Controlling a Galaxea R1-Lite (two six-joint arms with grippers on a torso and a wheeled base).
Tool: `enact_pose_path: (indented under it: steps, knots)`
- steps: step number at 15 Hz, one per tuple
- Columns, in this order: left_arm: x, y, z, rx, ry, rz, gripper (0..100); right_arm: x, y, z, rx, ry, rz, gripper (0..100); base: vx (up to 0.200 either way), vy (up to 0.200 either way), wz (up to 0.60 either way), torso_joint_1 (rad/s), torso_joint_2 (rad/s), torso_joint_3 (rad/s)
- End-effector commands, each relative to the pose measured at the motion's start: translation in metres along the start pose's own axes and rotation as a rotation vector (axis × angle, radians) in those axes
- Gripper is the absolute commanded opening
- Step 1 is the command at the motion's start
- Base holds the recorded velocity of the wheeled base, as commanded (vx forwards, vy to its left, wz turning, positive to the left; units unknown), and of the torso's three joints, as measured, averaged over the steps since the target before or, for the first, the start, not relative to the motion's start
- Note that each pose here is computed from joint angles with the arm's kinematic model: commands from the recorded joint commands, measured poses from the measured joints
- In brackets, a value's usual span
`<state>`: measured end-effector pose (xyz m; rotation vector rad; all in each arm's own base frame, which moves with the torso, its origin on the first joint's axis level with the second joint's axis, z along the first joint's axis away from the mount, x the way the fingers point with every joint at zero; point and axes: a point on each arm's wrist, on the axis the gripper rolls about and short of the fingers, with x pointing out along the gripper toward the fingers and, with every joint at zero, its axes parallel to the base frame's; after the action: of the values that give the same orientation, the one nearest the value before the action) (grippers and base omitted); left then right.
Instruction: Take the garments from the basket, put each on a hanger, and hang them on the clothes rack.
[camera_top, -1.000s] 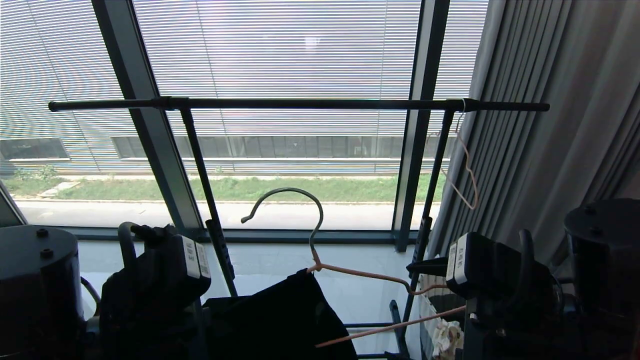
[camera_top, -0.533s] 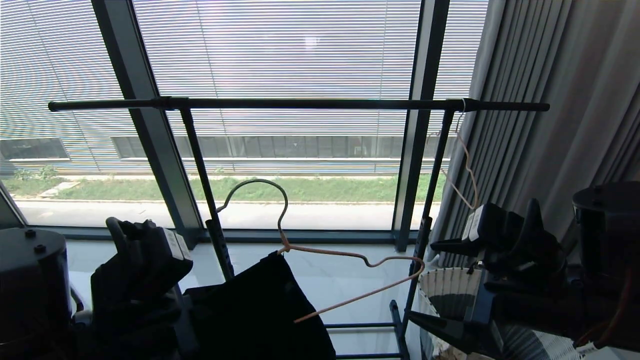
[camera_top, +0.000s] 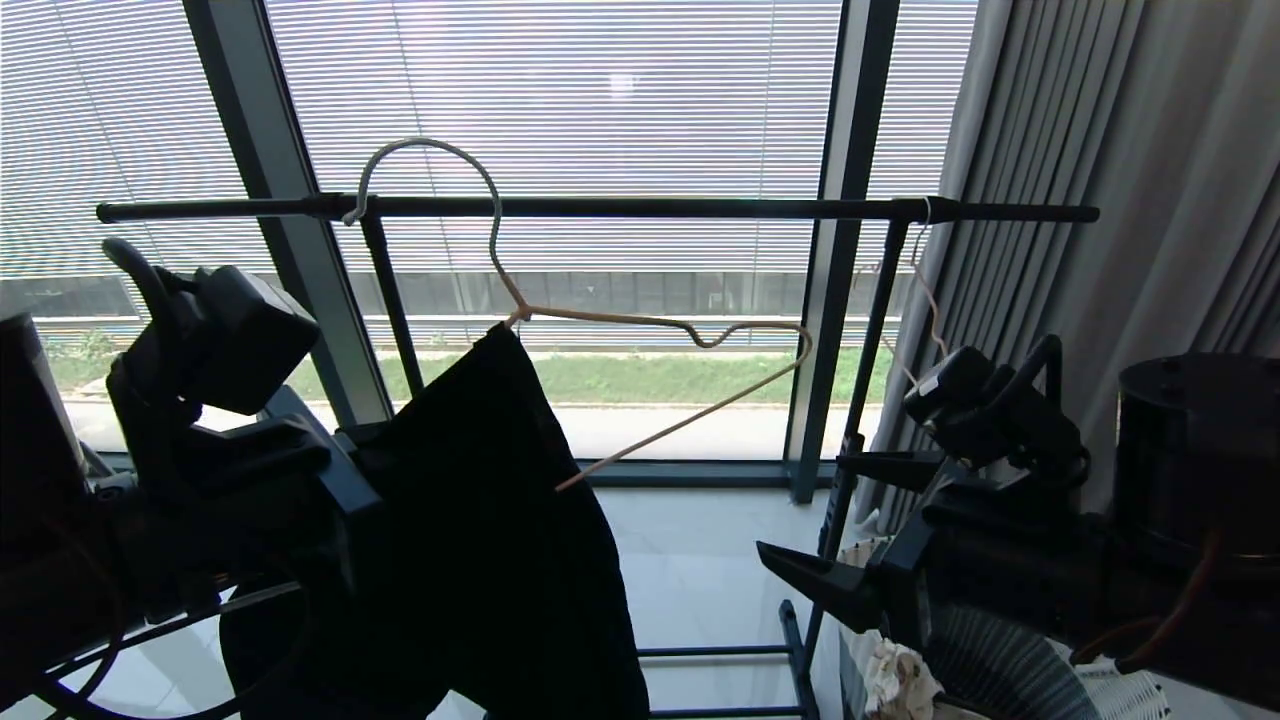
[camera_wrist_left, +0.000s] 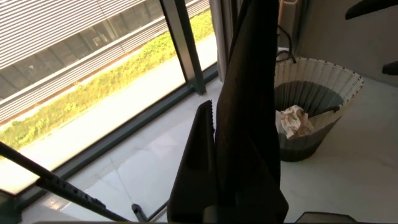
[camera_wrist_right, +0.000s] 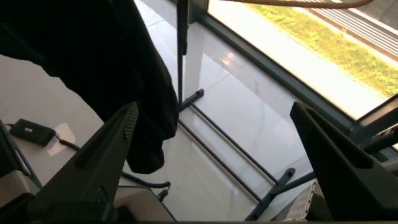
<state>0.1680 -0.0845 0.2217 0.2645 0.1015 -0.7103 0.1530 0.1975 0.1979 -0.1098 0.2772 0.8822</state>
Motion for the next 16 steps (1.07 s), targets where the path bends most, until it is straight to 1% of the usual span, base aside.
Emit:
enact_pose_path:
  steps: [1,3,4,6,9,10,11,13,16]
  knots:
    - [0.002,0.002,0.008,0.005,-0.022,0.004,0,0.039,0.022,-0.016,0.062,0.017,-0.026,100,0.000,0.000,0.00,0.000,0.00,0.000]
    - [0.002,0.002,0.009,0.009,-0.027,0.000,0,0.062,0.033,-0.020,0.094,-0.017,-0.052,100,0.000,0.000,0.00,0.000,0.00,0.000]
    - [0.003,0.001,0.009,0.009,-0.026,-0.002,0,0.070,0.043,-0.021,0.088,-0.020,-0.041,100,0.000,0.000,0.00,0.000,0.00,0.000]
    - [0.003,-0.001,0.008,0.007,-0.025,-0.011,0,0.082,0.054,-0.020,0.089,-0.029,-0.039,100,0.000,0.000,0.00,0.000,0.00,0.000]
    - [0.004,-0.009,0.010,0.013,-0.035,-0.049,0,0.101,0.058,-0.009,0.107,-0.072,-0.069,100,0.000,0.000,0.00,0.000,0.00,0.000]
    - [0.004,-0.011,0.010,0.013,-0.034,-0.063,0,0.105,0.058,-0.008,0.107,-0.075,-0.070,100,0.000,0.000,0.00,0.000,0.00,0.000]
    - [0.004,-0.013,0.010,0.015,-0.036,-0.069,0,0.108,0.059,-0.010,0.106,-0.071,-0.075,100,0.000,0.000,0.00,0.000,0.00,0.000]
    - [0.004,-0.014,0.011,0.016,-0.036,-0.064,0,0.112,0.057,-0.015,0.105,-0.062,-0.135,100,0.000,0.000,0.00,0.000,0.00,0.000]
    - [0.002,-0.014,0.012,0.017,-0.040,-0.057,0,0.113,0.053,-0.017,0.107,-0.060,-0.186,100,0.000,0.000,0.00,0.000,0.00,0.000]
